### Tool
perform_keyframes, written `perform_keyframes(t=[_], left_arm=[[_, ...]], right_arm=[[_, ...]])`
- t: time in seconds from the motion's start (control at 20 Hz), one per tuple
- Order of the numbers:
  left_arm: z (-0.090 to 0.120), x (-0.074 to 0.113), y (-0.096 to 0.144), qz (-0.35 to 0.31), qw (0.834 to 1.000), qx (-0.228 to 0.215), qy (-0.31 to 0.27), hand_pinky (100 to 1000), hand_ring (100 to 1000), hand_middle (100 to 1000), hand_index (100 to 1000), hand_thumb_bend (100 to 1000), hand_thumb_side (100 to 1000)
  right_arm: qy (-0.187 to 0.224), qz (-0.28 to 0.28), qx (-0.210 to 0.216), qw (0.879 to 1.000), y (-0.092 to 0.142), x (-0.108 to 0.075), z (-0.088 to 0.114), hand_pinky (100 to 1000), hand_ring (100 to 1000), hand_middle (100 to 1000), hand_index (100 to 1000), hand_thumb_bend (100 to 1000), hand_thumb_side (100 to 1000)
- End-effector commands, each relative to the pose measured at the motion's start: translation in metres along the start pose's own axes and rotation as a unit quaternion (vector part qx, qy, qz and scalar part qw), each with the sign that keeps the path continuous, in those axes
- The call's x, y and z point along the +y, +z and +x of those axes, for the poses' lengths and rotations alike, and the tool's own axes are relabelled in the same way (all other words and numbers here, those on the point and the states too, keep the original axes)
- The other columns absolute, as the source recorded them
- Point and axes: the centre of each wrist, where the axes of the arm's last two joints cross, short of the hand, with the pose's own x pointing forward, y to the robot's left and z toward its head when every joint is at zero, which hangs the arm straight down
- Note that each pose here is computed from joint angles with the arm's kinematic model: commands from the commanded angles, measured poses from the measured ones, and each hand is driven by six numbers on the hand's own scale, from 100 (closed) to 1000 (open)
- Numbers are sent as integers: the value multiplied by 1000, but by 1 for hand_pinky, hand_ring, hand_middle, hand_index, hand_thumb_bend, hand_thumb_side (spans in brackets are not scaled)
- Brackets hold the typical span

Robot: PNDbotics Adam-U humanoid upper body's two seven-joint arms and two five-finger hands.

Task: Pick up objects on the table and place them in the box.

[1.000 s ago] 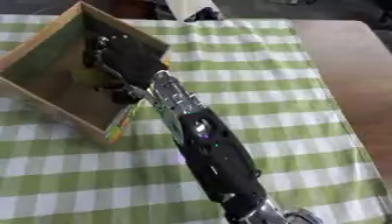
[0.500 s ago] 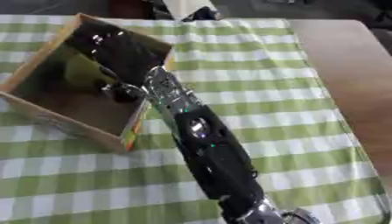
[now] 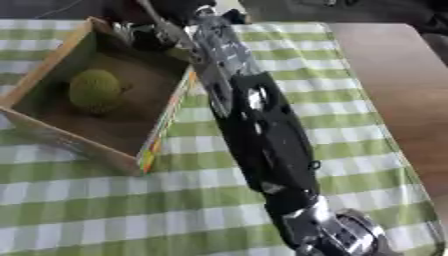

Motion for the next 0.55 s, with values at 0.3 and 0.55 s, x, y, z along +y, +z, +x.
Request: perform_keyframes(t=[0.3, 0.55], left_arm=[[3, 11, -1, 3, 1000, -7, -26, 656, 664, 600, 738, 100, 623], [3, 14, -1, 6, 999, -8, -36, 655, 664, 599, 738, 100, 622]], right_arm=[[-29, -122, 40, 991, 41, -111, -103, 867, 880, 815, 828, 100, 100], [-63, -163, 64, 982, 112, -141, -153, 879, 881, 811, 814, 100, 221]])
